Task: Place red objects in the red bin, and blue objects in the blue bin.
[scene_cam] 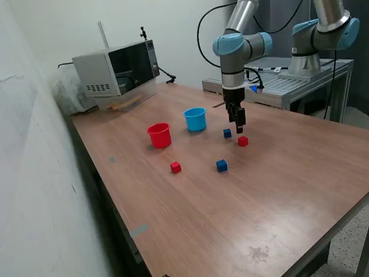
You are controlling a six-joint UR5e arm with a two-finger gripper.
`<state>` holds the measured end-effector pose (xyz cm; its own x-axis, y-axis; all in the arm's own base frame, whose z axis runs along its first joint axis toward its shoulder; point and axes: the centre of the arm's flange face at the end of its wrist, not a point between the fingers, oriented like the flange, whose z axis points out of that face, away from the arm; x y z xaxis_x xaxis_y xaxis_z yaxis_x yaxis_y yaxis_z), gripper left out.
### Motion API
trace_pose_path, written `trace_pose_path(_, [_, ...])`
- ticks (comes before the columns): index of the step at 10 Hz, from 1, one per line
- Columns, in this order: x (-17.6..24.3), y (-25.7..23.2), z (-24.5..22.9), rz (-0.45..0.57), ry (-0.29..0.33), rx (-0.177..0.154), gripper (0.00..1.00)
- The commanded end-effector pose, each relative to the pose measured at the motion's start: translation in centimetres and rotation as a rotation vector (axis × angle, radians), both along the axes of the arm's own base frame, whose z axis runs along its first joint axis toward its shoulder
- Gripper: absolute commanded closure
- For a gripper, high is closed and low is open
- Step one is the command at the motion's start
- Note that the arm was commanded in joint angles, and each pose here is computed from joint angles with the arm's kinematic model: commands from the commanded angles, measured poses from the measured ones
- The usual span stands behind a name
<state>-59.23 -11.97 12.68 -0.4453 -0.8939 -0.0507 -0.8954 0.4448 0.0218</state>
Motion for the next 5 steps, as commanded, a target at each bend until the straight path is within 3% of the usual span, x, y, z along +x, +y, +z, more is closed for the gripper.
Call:
trace_pose_path(1, [-0.54, 0.01, -0.22, 0.000, 0.004, 0.000, 0.00])
trace_pose_path(5, [-1.40, 0.21, -0.49, -0.003, 0.008, 0.000, 0.00])
